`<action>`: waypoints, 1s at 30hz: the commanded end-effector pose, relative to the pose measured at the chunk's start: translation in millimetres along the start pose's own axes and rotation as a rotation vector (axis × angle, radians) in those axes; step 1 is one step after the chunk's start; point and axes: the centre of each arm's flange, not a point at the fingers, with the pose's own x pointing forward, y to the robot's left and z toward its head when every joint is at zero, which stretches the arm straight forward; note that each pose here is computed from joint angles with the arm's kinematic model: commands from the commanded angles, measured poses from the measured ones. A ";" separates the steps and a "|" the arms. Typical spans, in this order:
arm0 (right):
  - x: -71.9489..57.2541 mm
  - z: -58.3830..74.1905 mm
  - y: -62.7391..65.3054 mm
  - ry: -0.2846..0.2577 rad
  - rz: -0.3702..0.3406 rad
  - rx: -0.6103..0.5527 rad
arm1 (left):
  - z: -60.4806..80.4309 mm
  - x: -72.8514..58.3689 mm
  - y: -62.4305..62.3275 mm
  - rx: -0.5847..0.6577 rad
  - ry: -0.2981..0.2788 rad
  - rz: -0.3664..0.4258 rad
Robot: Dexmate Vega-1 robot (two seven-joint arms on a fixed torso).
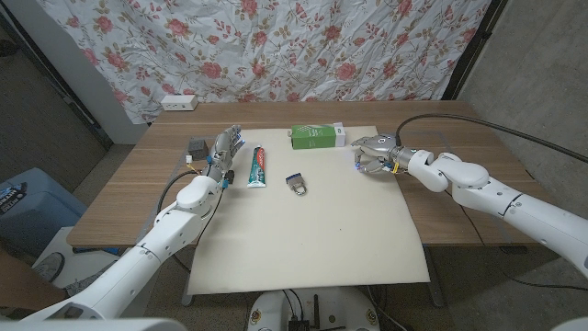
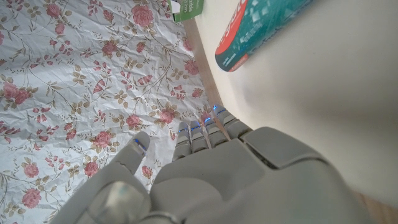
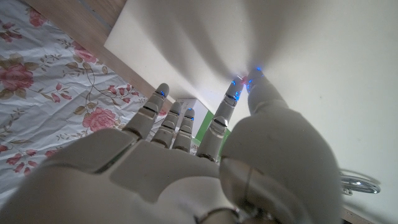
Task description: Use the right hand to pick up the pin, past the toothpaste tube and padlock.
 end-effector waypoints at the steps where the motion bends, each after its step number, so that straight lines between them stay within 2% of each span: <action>1: -0.1 0.4 3.2 0.012 -0.003 -0.002 | -2.5 -3.6 0.2 -0.002 0.007 0.007; 17: -1.6 -1.0 4.2 0.024 0.005 -0.007 | -3.1 -6.2 0.3 0.000 0.006 0.012; 30: -2.6 -7.0 -0.1 0.031 -0.012 0.047 | 2.2 -10.9 0.6 0.015 -0.009 0.020</action>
